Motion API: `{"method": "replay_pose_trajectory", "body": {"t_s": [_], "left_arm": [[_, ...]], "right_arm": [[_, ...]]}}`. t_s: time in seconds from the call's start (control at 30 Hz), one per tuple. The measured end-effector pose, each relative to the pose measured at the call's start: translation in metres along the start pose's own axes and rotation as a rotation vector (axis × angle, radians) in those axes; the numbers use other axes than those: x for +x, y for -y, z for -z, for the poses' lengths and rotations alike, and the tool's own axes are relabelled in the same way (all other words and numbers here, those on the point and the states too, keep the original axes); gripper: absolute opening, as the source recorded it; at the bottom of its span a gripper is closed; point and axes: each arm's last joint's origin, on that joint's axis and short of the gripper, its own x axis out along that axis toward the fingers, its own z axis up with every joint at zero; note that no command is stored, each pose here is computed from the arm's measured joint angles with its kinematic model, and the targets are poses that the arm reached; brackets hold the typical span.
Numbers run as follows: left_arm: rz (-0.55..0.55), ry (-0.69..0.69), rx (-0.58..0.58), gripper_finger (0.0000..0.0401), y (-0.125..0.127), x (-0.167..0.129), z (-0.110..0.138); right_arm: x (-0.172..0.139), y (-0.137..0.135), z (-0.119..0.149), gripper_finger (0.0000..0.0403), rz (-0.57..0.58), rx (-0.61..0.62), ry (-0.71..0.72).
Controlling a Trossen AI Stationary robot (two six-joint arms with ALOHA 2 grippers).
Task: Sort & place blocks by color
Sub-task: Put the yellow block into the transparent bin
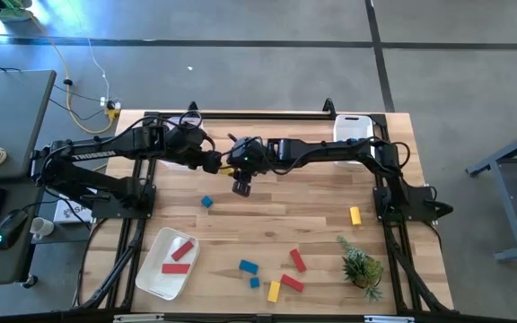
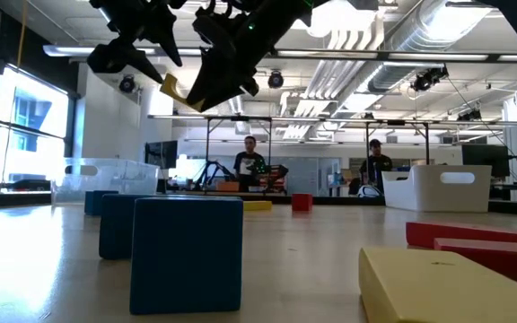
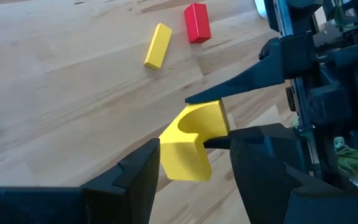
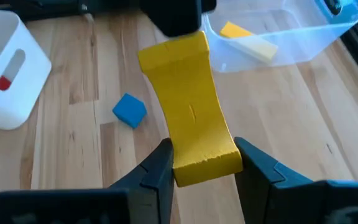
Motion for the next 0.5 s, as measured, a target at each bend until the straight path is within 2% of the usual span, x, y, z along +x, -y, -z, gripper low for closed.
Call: {"method": "replay_pose_trajectory", "body": {"t_s": [0.5], "left_arm": [[-0.021, -0.01, 0.042, 0.0195, 0.0004, 0.0066, -0.0003]], "right_arm": [[-0.0001, -0.0008, -0.0024, 0.0107, -0.006, 0.003, 0.025]]}}
